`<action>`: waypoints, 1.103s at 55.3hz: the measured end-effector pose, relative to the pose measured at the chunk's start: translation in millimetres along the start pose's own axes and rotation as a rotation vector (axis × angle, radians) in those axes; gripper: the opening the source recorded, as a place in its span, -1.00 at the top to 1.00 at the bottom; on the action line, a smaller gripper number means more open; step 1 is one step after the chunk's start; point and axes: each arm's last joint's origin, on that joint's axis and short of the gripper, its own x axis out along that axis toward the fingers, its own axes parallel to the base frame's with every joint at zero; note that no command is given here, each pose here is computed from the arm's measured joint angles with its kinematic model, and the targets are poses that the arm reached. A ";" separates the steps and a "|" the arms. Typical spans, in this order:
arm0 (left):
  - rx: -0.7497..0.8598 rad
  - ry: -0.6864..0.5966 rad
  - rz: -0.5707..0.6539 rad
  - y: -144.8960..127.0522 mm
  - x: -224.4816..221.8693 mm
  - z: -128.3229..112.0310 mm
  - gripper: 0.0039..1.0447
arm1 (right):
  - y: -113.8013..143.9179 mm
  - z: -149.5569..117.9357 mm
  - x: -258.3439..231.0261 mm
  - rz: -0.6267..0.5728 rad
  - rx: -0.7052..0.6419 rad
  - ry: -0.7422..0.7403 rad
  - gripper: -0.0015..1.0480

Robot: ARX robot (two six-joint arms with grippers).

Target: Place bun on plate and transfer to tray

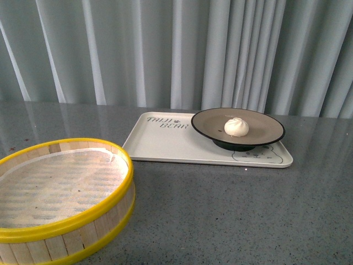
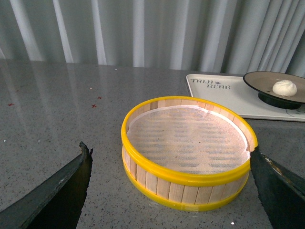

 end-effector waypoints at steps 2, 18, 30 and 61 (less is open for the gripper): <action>0.000 0.000 0.001 0.0 0.0 0.0 -0.88 | -0.1 0.1 -1.0 -0.003 0.000 0.000 0.96; 0.000 0.000 0.001 0.0 0.0 0.0 -0.88 | -0.1 0.0 -6.7 -0.003 0.000 -0.001 0.96; 0.000 0.000 0.001 0.0 0.0 0.0 -0.88 | 0.0 -0.3 -9.9 -0.003 0.000 -0.001 0.96; 0.000 0.000 0.001 0.0 0.0 0.0 -0.88 | 0.1 -2.9 -20.8 -0.001 0.000 0.003 0.49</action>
